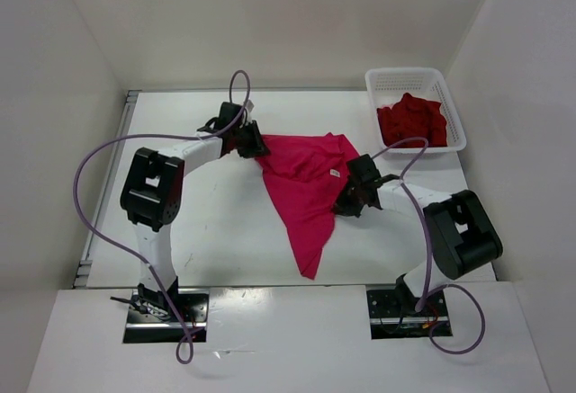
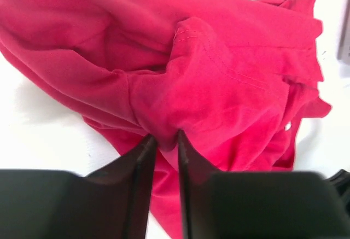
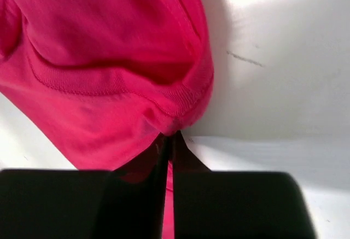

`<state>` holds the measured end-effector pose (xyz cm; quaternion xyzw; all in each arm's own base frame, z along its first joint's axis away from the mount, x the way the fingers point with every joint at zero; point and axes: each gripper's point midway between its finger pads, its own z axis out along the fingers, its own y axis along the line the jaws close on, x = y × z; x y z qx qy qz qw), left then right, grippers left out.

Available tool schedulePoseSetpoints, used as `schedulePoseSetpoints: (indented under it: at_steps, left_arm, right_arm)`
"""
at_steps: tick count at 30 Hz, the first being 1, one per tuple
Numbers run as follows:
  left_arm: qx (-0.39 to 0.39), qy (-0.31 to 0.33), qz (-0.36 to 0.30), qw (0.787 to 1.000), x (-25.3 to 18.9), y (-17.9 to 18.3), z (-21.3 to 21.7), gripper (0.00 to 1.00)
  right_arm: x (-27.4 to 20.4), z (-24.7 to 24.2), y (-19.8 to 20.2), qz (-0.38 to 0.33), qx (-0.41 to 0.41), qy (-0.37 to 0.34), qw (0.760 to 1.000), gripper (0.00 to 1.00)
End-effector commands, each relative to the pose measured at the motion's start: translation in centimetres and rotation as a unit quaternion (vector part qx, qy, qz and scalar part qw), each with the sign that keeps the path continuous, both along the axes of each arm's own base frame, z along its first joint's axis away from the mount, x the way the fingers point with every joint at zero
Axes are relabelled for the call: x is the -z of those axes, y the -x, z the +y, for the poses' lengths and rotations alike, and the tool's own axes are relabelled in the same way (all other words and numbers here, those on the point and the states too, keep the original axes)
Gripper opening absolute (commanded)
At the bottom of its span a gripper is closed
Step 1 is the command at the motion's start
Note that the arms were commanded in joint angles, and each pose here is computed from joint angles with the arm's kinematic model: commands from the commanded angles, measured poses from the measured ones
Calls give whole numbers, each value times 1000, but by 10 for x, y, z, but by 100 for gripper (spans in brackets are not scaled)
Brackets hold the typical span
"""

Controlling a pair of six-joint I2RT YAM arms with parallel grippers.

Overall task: Fold and stack the t-shirts
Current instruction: Move the tshirt to the center of the board, then flatten out the tshirt

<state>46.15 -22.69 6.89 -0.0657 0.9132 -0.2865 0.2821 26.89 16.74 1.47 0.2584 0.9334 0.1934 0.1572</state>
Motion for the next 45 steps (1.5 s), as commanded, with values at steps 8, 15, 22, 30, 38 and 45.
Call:
schedulePoseSetpoints:
  at_steps: [8,15,22,30,38,45]
  left_arm:
    - [-28,64,-120,990,-142,-4,32,10]
    - [-136,102,-274,947,-312,31,159,6]
    - [-122,131,-220,959,-268,56,159,9]
    - [-141,97,-184,968,-230,76,172,49]
    - [-130,102,-178,970,-236,57,173,55]
    - [-104,-7,-113,988,-159,79,154,62]
  right_arm:
    - [-195,1,-62,-234,-42,32,971,0]
    - [-373,32,-50,-379,-128,-19,917,0]
    - [-511,104,-3,-484,-229,-138,833,0]
    - [-630,173,17,-555,-297,-347,695,0]
    - [-501,107,-120,-493,-144,-152,845,0]
    - [-293,37,-203,-339,-33,-14,940,0]
